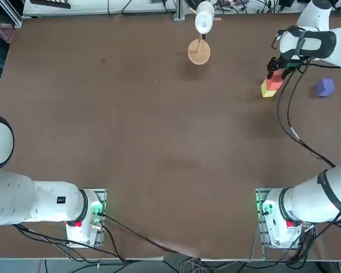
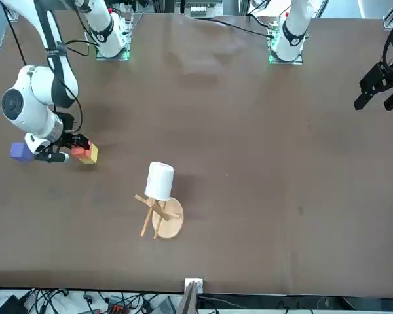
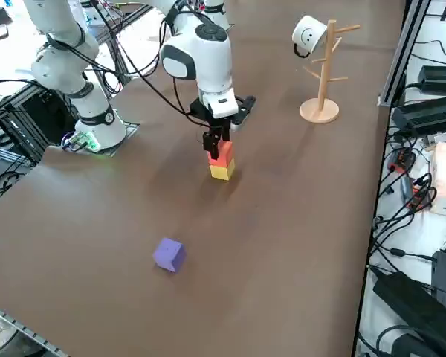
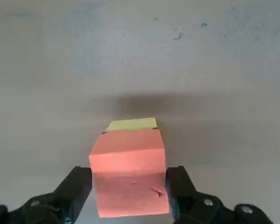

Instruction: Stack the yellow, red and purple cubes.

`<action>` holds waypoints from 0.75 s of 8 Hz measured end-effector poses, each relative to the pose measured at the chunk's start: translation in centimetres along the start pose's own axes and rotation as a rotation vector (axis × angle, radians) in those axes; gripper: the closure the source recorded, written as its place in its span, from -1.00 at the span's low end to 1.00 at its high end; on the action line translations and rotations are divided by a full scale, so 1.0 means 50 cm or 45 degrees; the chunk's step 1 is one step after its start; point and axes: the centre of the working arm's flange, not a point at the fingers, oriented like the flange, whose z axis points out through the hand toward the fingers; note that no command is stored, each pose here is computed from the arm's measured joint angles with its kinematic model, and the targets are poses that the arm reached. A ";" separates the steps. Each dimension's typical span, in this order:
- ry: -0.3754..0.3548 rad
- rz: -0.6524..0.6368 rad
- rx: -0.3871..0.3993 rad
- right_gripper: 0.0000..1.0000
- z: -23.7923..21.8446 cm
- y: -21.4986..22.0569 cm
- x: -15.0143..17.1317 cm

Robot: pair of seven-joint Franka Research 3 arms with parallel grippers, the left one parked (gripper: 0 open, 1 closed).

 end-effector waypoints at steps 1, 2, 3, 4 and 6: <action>0.000 0.000 0.000 -0.95 0.000 0.000 0.001; -0.001 0.000 -0.001 -0.98 0.001 0.000 0.002; 0.002 -0.001 -0.001 -0.99 0.000 -0.001 0.005; 0.007 -0.002 -0.001 -1.00 -0.003 -0.001 0.008; 0.014 -0.009 -0.001 -1.00 -0.011 -0.008 0.014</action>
